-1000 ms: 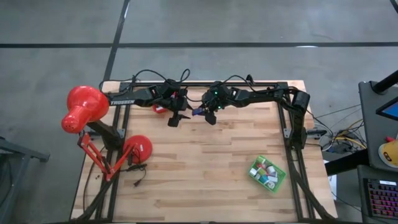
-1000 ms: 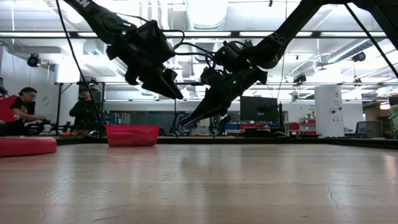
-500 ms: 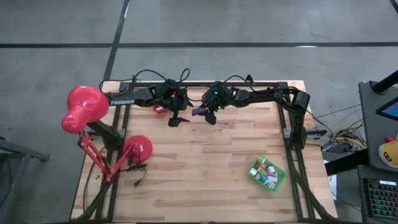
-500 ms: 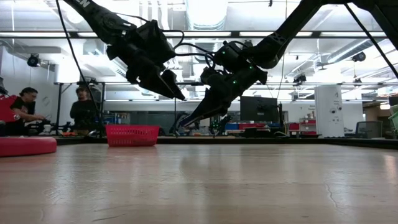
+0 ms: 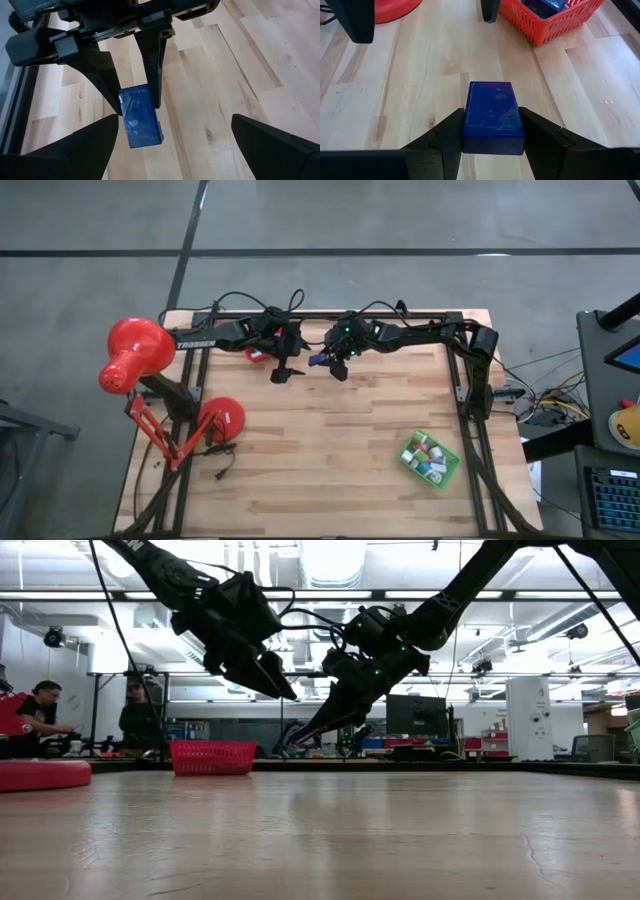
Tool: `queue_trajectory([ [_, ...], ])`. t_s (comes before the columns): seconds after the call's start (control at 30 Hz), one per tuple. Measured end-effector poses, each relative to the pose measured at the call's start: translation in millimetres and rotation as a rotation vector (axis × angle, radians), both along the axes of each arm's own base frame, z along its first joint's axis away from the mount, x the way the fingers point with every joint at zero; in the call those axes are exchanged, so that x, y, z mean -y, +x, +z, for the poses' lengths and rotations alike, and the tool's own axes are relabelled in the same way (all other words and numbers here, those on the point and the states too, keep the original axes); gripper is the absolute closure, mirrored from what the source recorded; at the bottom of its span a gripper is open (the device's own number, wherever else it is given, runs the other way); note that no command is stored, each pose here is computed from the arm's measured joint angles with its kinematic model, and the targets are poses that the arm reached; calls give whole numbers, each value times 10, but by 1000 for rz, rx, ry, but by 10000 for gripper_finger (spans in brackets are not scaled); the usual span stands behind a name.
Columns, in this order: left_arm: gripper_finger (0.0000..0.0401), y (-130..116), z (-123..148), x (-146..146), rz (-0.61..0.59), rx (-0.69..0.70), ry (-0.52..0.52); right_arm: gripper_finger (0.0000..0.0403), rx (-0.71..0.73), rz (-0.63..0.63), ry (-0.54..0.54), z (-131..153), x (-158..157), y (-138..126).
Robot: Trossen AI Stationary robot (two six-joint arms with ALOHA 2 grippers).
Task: Pick & Place Office items
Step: Put the dark blue digital clock into the red bin
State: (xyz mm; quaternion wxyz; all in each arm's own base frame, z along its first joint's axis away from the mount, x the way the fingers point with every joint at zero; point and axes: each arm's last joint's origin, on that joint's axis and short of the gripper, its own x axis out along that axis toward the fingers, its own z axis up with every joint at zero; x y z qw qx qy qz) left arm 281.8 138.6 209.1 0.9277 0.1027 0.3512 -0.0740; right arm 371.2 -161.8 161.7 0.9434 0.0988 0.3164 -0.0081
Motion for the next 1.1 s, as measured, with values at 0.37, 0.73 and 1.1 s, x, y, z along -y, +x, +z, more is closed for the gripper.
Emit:
queue_trajectory([
  [0.37, 7, 20, 20, -3, 4, 27, -1, 228, 2, 0, -1, 2, 1, 1],
  [0.73, 7, 137, -156, -56, -1, 60, 16, 227, -1, 1, -1, -2, 4, -3],
  [1.1, 7, 198, -344, -81, 8, 21, -5, 227, 1, 4, -3, 0, 0, 0],
])
